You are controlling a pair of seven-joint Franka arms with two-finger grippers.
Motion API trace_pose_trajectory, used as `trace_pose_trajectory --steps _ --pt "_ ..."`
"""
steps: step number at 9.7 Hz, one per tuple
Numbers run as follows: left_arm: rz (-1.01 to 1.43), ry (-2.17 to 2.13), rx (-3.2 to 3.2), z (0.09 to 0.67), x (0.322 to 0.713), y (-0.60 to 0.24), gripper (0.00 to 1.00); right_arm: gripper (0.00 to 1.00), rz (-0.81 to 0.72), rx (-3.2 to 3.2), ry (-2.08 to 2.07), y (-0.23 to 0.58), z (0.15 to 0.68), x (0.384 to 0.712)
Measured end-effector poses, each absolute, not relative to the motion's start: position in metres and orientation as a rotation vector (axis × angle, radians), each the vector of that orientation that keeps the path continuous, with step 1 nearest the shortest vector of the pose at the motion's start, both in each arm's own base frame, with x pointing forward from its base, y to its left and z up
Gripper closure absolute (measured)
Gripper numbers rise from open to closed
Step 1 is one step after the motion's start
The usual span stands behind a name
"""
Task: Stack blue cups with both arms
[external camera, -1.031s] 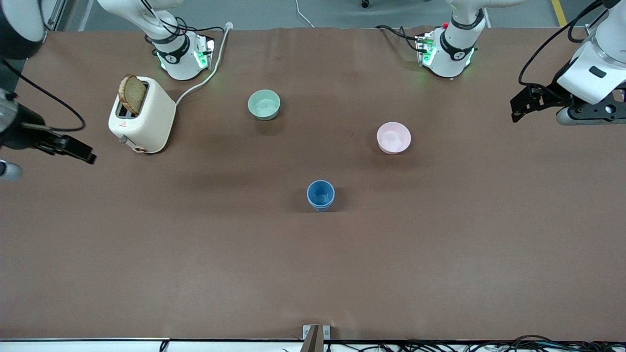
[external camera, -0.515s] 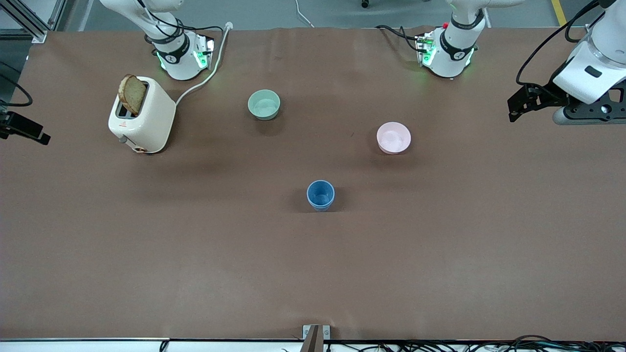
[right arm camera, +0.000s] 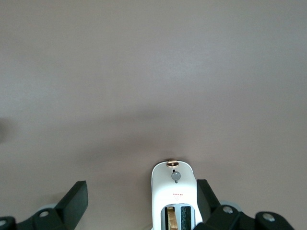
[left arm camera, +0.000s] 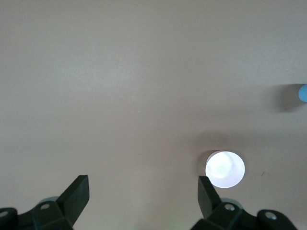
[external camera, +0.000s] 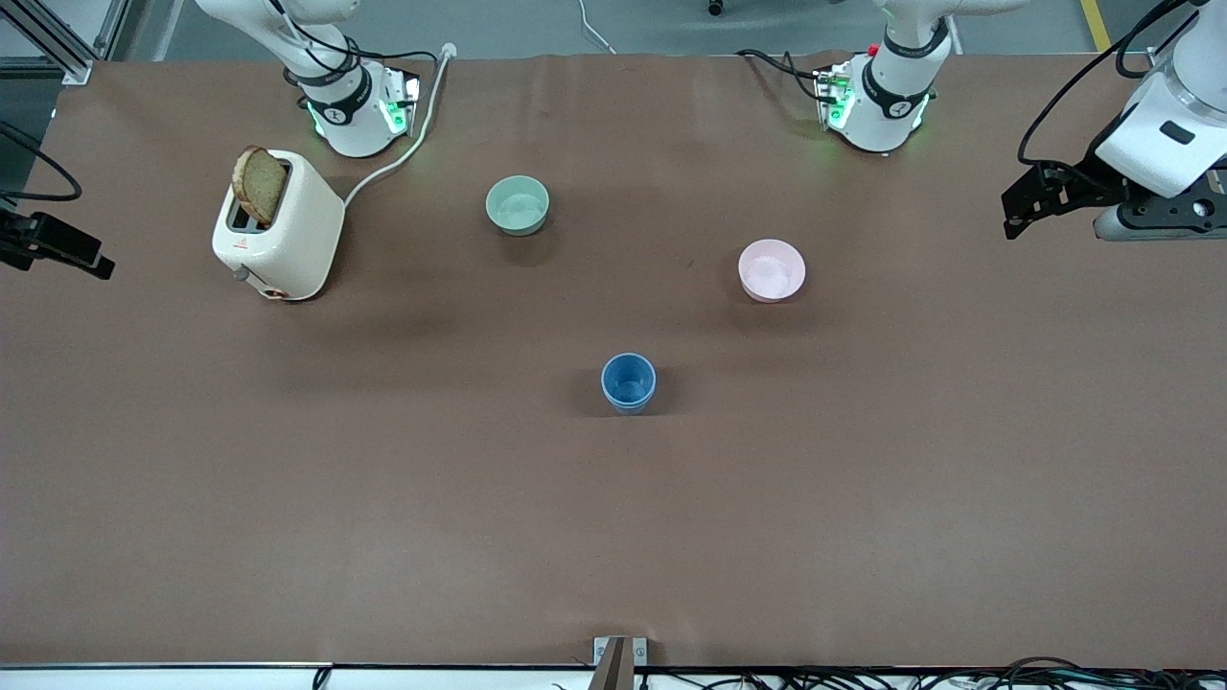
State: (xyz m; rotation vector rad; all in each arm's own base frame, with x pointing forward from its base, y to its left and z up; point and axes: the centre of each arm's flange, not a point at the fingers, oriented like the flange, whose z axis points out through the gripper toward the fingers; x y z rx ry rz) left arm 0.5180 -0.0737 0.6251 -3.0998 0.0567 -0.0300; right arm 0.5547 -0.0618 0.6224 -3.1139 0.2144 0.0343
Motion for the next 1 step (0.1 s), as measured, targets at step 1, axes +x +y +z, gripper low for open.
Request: trace_pose_trajectory --steps 1 --pt "-0.024 0.059 -3.107 0.6234 0.5189 -0.0754 0.0 0.0 0.036 -3.114 0.215 -0.0621 0.6223 0.5545"
